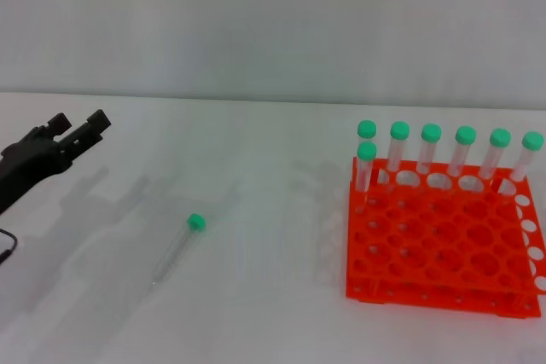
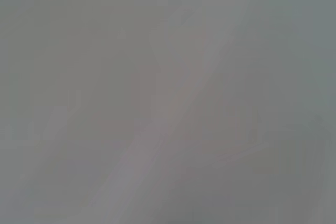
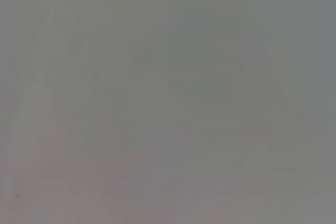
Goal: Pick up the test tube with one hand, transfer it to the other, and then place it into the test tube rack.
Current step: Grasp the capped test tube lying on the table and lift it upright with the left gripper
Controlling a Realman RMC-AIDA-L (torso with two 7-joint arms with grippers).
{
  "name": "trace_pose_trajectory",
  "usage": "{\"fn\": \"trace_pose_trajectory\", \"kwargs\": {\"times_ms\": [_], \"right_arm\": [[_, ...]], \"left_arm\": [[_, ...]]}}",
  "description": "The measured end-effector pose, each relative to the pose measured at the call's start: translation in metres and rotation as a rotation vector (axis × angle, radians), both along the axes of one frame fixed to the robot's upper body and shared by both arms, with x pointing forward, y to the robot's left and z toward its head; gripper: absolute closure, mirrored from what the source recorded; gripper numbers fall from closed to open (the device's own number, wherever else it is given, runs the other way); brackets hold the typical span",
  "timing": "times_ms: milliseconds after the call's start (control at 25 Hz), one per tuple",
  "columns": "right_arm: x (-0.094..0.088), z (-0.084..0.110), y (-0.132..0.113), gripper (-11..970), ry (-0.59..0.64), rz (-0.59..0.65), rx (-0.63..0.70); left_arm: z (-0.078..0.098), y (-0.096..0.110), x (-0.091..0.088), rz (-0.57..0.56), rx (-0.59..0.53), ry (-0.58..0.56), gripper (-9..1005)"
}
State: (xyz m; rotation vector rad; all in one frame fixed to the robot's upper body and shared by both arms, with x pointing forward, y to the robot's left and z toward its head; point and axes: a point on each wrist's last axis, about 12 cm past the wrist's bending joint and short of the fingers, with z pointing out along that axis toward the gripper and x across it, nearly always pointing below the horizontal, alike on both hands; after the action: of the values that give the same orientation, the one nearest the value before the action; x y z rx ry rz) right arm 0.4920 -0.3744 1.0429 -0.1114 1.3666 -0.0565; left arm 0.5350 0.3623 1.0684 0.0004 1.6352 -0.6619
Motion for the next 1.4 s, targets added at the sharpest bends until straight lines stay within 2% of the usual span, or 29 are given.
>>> {"fn": "trace_pose_trajectory", "kwargs": {"times_ms": [320,520,720,920,1160,1400], "right_arm": [[0.001,0.001,-0.001,640,0.001,-0.004,-0.003],[0.002,0.002,-0.002,639,-0.003,-0.010,-0.003],[0.002,0.002,-0.003,638,-0.004,-0.011,-0.003],[0.002,0.002,-0.002,637,-0.005,-0.010,-0.004],[0.003,0.002,-0.002,636,-0.006,-0.009,-0.005],[0.004,0.002,-0.002,635,-0.004,-0.010,-0.005]], "left_arm": [[0.034,0.021,0.002,-0.107,-0.026,0.173,105],[0.054,0.030,0.008,-0.149,0.031,0.362,105],[0.067,0.030,0.018,-0.191,0.100,0.542,106],[0.082,0.017,0.039,-0.239,0.173,0.683,106],[0.098,-0.003,0.059,-0.310,0.302,0.785,106],[0.102,-0.033,0.075,-0.375,0.389,0.886,107]]}}
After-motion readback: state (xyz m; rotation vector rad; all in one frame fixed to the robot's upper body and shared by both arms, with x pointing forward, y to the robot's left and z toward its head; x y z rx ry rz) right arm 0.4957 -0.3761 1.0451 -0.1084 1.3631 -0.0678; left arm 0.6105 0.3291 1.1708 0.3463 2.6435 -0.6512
